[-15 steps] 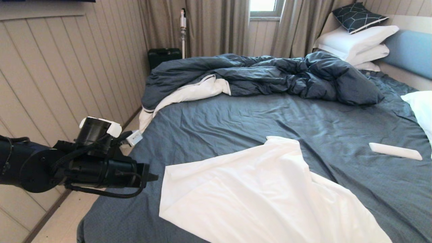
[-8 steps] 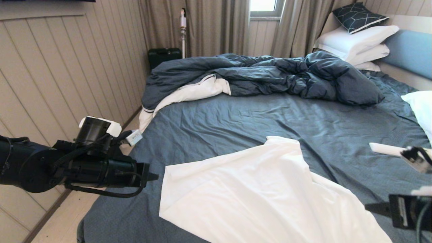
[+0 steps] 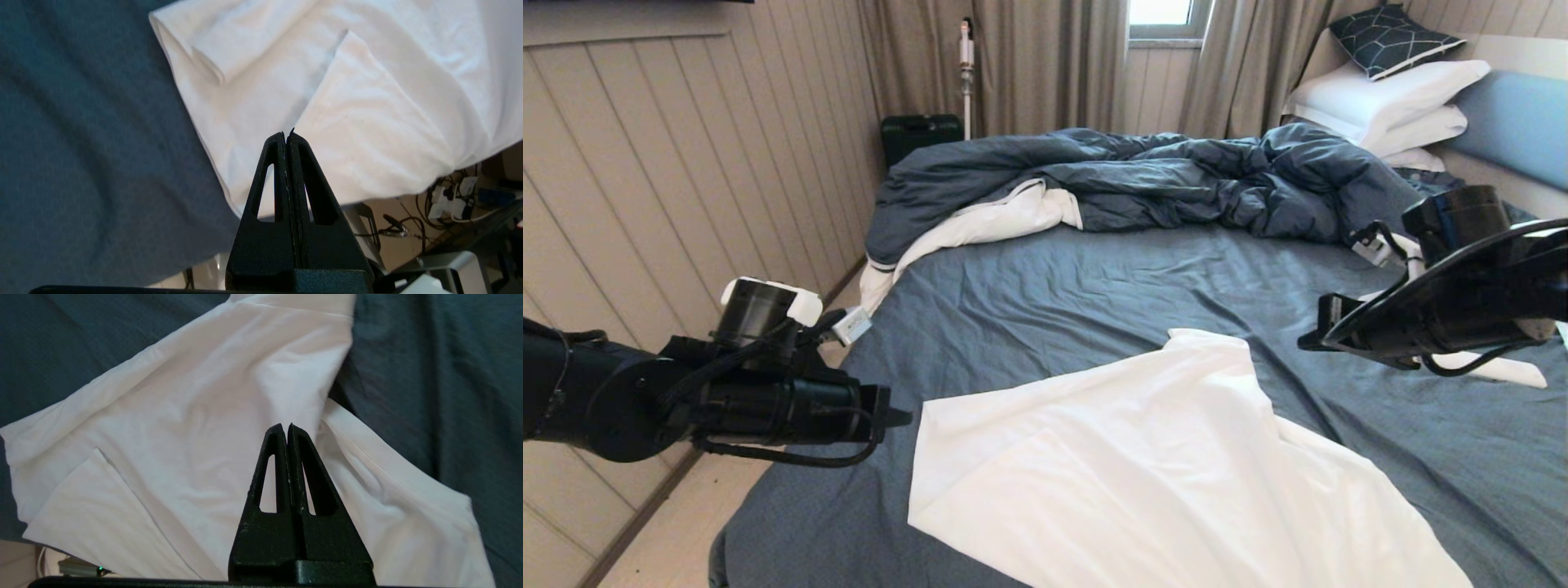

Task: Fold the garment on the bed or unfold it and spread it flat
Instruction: Unford the white T-shirt

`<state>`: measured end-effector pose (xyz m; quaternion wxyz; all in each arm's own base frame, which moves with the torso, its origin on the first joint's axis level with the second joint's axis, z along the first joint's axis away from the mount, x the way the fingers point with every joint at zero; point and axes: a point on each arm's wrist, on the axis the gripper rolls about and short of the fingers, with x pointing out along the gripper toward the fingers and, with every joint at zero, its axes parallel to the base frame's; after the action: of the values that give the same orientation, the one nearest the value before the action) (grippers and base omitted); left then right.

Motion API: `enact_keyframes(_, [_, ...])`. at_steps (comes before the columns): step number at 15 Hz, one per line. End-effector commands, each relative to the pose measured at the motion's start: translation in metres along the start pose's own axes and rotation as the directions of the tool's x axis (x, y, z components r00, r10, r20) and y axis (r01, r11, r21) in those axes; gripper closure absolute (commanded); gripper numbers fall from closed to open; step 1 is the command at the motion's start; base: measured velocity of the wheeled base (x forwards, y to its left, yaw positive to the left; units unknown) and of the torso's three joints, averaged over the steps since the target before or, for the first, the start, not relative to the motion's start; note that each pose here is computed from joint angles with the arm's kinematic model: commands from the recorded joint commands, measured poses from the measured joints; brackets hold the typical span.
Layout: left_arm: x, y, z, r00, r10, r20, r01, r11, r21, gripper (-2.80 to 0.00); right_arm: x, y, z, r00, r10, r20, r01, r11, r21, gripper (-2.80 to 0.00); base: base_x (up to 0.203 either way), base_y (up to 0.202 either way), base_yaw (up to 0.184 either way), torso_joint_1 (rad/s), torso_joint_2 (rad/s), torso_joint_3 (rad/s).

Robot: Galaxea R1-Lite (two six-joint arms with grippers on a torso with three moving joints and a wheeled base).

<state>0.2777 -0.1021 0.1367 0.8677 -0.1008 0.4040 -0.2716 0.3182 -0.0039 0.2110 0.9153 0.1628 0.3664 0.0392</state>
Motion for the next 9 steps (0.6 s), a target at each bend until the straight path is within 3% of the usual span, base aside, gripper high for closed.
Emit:
enact_keyframes(1, [0.013,-0.002,0.003,1.0,-0.011,-0.016,0.011,1.0,0.006,0.0,0.037,-0.008,0.001,0.998,0.0,-0.068,0.001,1.0,0.015,0.0,0.0,0.0,0.0,0.0,0.0,0.0])
enact_keyframes(3, [0.033,-0.016,0.006,0.998,-0.041,-0.043,0.043,0.999,0.03,0.0,0.054,0.007,-0.003,0.993,0.036,-0.108,-0.038,0.999,-0.021,0.0,0.0,0.0,0.0,0.0,0.0,0.0])
enact_keyframes(6, [0.058,-0.056,0.015,0.991,-0.116,-0.067,0.121,0.989,0.084,0.0,0.079,0.041,-0.025,0.978,0.081,-0.195,-0.101,0.99,-0.097,0.0,0.0,0.0,0.0,0.0,0.0,0.0])
enact_keyframes(9, [0.091,-0.097,0.0,0.975,-0.122,-0.184,0.148,0.979,0.137,0.0,0.101,0.07,-0.038,0.961,0.116,-0.251,-0.157,0.976,-0.15,0.0,0.0,0.0,0.0,0.0,0.0,0.0])
